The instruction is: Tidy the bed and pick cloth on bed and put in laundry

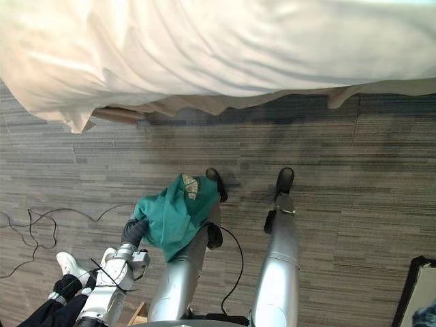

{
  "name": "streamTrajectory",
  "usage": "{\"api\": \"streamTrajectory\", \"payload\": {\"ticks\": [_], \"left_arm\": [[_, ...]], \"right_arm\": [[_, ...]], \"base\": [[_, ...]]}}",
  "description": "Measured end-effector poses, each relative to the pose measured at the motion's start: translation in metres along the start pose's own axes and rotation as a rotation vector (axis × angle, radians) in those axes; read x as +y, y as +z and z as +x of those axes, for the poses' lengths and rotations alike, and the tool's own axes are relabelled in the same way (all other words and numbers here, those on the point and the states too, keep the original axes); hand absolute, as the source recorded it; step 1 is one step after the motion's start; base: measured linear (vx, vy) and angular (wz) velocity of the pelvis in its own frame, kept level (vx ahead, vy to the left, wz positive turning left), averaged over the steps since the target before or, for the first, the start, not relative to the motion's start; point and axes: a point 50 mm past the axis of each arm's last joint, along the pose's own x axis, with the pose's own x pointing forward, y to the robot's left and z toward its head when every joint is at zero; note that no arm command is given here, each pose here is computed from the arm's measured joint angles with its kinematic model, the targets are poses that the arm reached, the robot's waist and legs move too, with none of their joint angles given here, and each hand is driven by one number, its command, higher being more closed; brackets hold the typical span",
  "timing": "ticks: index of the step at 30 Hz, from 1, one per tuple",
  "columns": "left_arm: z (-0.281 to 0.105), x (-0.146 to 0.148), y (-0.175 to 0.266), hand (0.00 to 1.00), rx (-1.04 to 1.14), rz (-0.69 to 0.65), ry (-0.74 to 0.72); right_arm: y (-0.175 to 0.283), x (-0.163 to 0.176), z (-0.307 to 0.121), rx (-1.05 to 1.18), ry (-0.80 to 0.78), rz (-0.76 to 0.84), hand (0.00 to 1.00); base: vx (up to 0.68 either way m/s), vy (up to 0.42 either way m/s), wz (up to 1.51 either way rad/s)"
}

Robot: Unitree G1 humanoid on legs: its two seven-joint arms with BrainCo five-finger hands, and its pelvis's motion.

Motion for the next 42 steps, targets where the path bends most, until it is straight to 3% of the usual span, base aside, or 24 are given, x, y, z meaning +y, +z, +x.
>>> {"api": "streamTrajectory", "payload": {"ticks": [10, 20, 23, 28, 36, 42], "left_arm": [[0.005, -0.016, 0.001, 1.00, -0.012, -0.058, -0.031], [0.005, -0.025, -0.005, 1.00, 0.017, -0.087, -0.038], [0.004, -0.024, -0.007, 1.00, 0.027, -0.087, -0.034], [0.004, -0.019, -0.008, 1.00, 0.040, -0.066, -0.030], [0.008, 0.008, 0.002, 1.00, 0.021, -0.014, 0.054], [0.007, 0.011, 0.001, 1.00, 0.024, 0.036, 0.100]], "right_arm": [[-0.012, 0.006, -0.009, 0.015, 0.013, 0.124, 1.00], [-0.029, 0.072, -0.068, 0.045, 0.134, 0.443, 1.00], [-0.041, 0.098, -0.109, 0.107, 0.160, 0.580, 1.00], [-0.071, 0.163, -0.231, 0.411, 0.288, 0.806, 1.00], [-0.081, 0.189, -0.363, 0.771, 0.418, 0.920, 1.00], [-0.054, 0.197, -0.457, 0.964, 0.657, 0.969, 1.00]], "base": [[0.00, -0.017, 0.10], [0.00, -0.014, -0.01], [0.03, -0.035, 0.01], [0.08, -0.042, 0.05], [0.13, -0.001, 0.00], [0.12, 0.001, 0.06]]}}
